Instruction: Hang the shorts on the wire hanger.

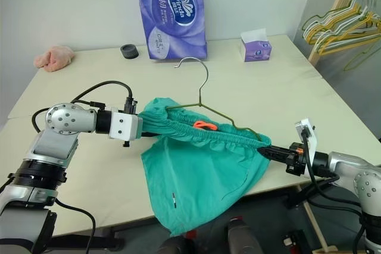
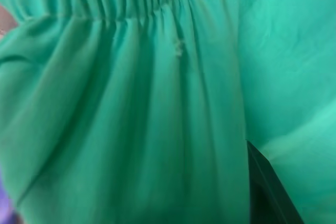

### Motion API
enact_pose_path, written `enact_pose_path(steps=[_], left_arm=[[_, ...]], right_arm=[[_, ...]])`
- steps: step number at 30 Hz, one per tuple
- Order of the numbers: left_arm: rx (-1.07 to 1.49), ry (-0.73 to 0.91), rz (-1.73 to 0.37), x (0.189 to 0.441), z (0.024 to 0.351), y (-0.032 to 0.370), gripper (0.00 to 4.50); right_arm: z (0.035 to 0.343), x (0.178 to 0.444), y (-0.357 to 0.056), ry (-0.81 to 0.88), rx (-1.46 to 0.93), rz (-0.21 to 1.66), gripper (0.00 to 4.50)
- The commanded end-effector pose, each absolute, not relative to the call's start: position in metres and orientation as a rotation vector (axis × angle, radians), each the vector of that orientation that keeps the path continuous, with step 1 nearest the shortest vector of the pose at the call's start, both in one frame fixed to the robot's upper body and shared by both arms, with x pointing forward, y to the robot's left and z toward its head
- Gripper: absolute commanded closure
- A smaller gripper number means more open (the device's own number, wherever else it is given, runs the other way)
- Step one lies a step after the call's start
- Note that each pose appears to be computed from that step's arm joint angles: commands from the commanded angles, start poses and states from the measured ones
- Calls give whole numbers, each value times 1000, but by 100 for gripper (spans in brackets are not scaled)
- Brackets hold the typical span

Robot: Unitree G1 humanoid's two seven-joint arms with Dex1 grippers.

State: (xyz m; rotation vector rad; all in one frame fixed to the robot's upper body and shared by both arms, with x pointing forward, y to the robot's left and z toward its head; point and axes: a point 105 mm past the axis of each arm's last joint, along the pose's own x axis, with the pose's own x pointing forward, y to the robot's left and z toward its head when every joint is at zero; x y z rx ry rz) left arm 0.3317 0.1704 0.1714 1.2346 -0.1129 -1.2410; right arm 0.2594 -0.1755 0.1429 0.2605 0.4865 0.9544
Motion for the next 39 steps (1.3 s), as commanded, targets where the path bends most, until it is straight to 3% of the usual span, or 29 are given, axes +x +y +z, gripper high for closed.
enact_pose_path(steps=[1,8,18,32,35,39], left_arm=[[1328,-90,-1174,339,179,186,374],[1421,-58,-1174,342,173,192,374],[1465,-38,-1111,347,175,205,375],[1350,-130,-1174,345,166,168,376],[1352,-120,-1194,342,162,167,376],[1352,-106,-1212,339,158,167,376]], right_arm=[[154,262,-176,455,144,960,450],[158,266,-169,487,-17,1023,450],[151,267,-195,541,-69,1012,450],[152,282,-127,428,-202,1111,450],[155,285,-126,398,-254,1098,378],[164,285,-129,362,-329,1093,245]])
